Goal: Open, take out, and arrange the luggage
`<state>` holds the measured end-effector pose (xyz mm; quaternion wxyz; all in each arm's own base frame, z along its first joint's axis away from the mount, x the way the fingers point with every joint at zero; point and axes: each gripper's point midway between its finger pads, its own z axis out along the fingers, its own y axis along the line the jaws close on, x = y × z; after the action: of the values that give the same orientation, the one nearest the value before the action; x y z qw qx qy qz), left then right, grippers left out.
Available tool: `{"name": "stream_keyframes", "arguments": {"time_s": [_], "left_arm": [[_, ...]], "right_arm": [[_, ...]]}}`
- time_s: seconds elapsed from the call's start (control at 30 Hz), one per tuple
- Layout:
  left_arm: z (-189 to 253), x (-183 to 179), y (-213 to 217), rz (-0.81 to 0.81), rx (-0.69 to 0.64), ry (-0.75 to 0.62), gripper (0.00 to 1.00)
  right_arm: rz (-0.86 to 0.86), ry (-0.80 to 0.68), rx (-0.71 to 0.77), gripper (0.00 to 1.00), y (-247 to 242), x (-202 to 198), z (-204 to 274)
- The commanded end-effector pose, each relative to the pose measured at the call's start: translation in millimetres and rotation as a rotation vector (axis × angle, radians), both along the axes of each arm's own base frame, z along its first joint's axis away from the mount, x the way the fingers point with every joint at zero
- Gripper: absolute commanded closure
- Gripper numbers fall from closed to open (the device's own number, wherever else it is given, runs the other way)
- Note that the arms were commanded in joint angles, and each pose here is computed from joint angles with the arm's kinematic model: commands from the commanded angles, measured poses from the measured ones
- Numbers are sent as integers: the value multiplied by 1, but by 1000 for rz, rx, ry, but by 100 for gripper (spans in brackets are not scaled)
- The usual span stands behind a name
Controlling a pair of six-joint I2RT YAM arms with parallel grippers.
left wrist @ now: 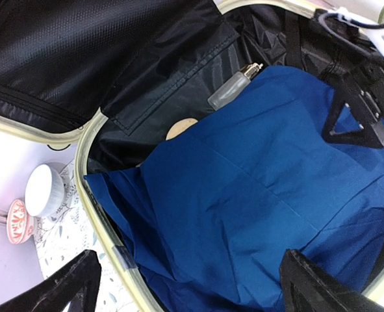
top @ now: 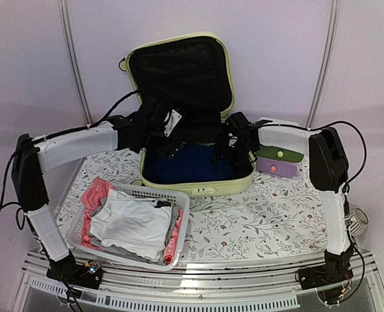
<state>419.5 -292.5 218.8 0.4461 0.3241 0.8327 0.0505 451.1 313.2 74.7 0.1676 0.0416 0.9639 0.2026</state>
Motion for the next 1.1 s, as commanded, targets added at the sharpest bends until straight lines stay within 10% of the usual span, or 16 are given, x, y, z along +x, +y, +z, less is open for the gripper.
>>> {"name": "stream_keyframes", "arguments": {"time_s": [0.0, 0.4, 0.6, 1.07], "left_arm": [[14, 0, 10, 18, -36, -31, 2], [18, 3, 20, 29, -32, -40, 2], [24, 5, 19, 27, -44, -53, 2], [52, -27, -14, -160, -245, -58, 2]], "right_arm": [[-5, 62, 10, 3, 9, -1, -25], [159, -108, 343, 43, 61, 5, 100], [217, -205, 470, 80, 72, 0, 173], [178, -257, 667, 92, 83, 2, 234]]}}
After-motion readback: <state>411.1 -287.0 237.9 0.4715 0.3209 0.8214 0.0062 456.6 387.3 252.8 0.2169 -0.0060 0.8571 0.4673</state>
